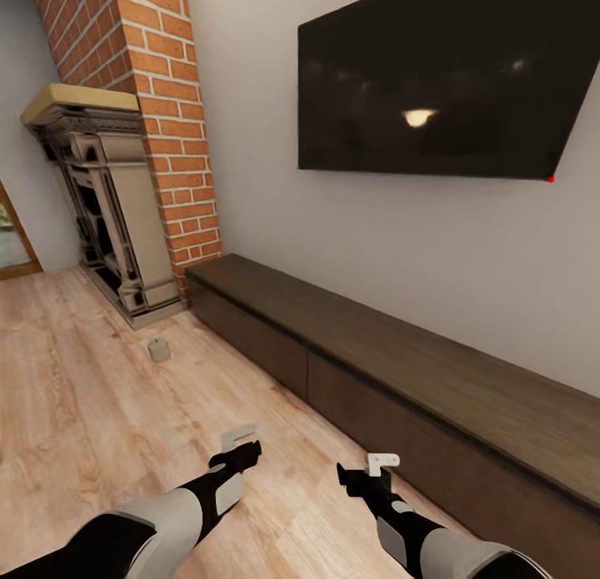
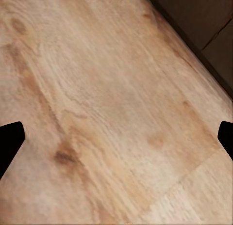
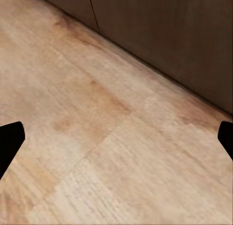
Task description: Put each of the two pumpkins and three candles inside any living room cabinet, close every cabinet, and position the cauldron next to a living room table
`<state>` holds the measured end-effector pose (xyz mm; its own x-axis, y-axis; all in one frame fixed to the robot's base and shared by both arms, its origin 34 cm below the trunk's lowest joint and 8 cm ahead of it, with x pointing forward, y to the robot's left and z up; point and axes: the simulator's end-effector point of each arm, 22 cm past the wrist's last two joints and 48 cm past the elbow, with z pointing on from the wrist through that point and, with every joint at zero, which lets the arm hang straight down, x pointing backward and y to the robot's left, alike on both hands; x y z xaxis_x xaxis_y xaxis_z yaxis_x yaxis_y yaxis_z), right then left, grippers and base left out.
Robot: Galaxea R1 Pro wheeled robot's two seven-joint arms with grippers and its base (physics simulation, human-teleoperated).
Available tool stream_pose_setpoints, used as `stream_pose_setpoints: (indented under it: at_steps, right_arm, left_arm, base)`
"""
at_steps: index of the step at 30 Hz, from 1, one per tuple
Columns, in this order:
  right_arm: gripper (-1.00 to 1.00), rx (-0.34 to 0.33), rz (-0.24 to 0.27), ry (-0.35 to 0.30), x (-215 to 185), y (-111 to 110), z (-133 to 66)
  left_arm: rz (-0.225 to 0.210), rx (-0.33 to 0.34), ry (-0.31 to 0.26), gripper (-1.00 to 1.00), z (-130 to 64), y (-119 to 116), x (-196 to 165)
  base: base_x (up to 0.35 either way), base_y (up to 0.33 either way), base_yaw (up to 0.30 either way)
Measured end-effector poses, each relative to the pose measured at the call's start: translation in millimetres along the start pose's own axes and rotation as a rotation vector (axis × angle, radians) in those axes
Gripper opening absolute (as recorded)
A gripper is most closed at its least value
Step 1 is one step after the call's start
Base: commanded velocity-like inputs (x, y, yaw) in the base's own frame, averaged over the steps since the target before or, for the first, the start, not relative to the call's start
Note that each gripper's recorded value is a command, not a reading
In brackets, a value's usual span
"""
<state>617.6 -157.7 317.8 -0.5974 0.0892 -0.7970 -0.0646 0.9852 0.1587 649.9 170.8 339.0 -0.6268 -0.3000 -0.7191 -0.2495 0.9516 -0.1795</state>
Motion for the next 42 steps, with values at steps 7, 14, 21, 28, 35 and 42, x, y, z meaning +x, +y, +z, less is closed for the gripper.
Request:
stream_pose_setpoints:
  at_steps: [7,14,21,28,35,42]
  right_arm:
    - [1.0,0.0,0.0,-0.001,-0.3,-0.2,-0.1]
    - [1.0,0.0,0.0,-0.001,-0.5,-0.1,-0.1]
    - [1.0,0.0,0.001,-0.001,-0.6,-0.1,-0.1]
    - [1.0,-0.001,0.002,-0.001,-0.4,0.1,-0.1]
    - [1.0,-0.001,0.001,0.001,0.0,0.1,0.0]
    - [1.0,-0.001,0.001,0.001,0.0,0.2,0.0]
  left_arm:
    - [0.0,0.0,0.0,1.0,-0.1,-0.2,-0.3]
    - [0.0,0.0,0.0,1.0,-0.2,-0.2,-0.1]
    - [0.0,0.0,0.001,1.0,-0.1,-0.2,0.0]
    - [0.0,0.0,0.001,1.0,-0.1,-0.2,0.1]
    - [0.0,0.0,0.001,1.0,0.0,-0.2,0.1]
    - [0.0,0.0,0.001,1.0,0.0,-0.1,0.2]
  base:
    - [0.235,0.258,0.037]
    - [0.233,0.262,0.002]
    - [0.223,0.271,0.0]
    - [0.192,0.288,0.0]
    - [0.126,0.311,0.0]
    - [0.101,0.317,0.0]
